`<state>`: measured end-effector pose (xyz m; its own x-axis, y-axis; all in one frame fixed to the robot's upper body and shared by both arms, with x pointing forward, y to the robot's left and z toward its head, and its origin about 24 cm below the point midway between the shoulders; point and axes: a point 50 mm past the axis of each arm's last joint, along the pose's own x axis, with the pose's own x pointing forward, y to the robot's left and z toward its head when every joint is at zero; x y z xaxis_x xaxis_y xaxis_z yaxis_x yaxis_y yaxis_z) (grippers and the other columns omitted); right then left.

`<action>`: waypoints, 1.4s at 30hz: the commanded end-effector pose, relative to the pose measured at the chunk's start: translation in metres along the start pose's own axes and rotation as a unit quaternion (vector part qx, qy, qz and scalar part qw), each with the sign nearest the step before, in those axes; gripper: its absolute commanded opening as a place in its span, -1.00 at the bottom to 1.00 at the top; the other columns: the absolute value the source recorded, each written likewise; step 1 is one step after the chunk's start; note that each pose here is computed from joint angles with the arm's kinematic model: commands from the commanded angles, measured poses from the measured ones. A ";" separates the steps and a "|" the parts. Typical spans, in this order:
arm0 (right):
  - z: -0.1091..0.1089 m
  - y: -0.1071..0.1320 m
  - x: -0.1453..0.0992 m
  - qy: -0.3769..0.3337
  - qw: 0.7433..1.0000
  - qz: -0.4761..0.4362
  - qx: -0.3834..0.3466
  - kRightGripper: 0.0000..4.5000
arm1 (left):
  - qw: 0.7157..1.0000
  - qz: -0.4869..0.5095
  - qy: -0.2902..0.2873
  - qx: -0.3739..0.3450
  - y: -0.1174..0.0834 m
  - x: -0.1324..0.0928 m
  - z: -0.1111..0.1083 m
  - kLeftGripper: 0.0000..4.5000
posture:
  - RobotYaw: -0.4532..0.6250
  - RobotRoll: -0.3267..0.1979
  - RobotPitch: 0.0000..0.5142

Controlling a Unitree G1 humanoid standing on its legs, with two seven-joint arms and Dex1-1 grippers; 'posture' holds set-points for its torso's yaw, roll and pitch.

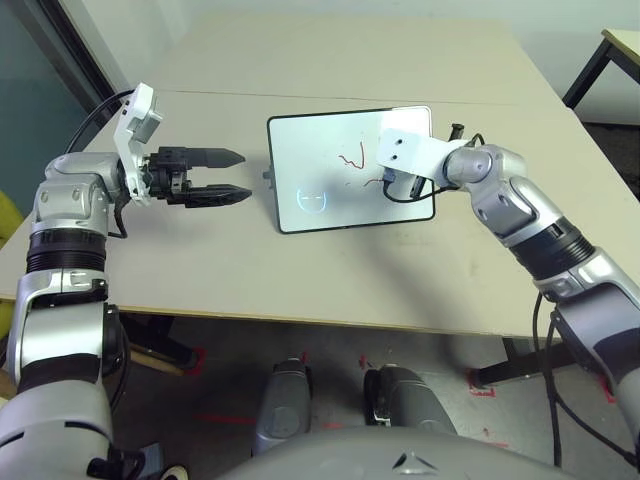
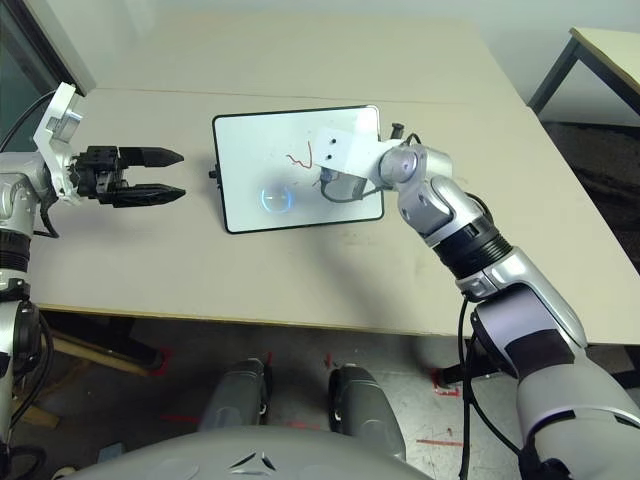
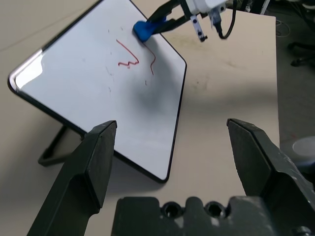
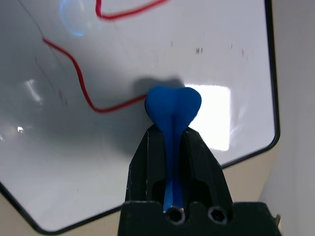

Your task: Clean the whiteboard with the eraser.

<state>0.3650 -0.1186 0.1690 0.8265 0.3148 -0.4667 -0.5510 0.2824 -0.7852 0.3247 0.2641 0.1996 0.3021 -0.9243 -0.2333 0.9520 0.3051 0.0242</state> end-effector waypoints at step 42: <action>0.006 0.027 0.001 0.004 0.999 0.032 -0.031 -0.91 | 1.000 0.004 -0.004 -0.002 0.000 0.000 -0.002 1.00 | 0.36 0.25 -0.83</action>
<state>0.3494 -0.1098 0.1490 0.7937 0.3247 -0.5144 -0.5931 0.2250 -0.7731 0.3265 0.2608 0.1981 0.3073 -0.9250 -0.2234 0.9507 0.3086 0.0301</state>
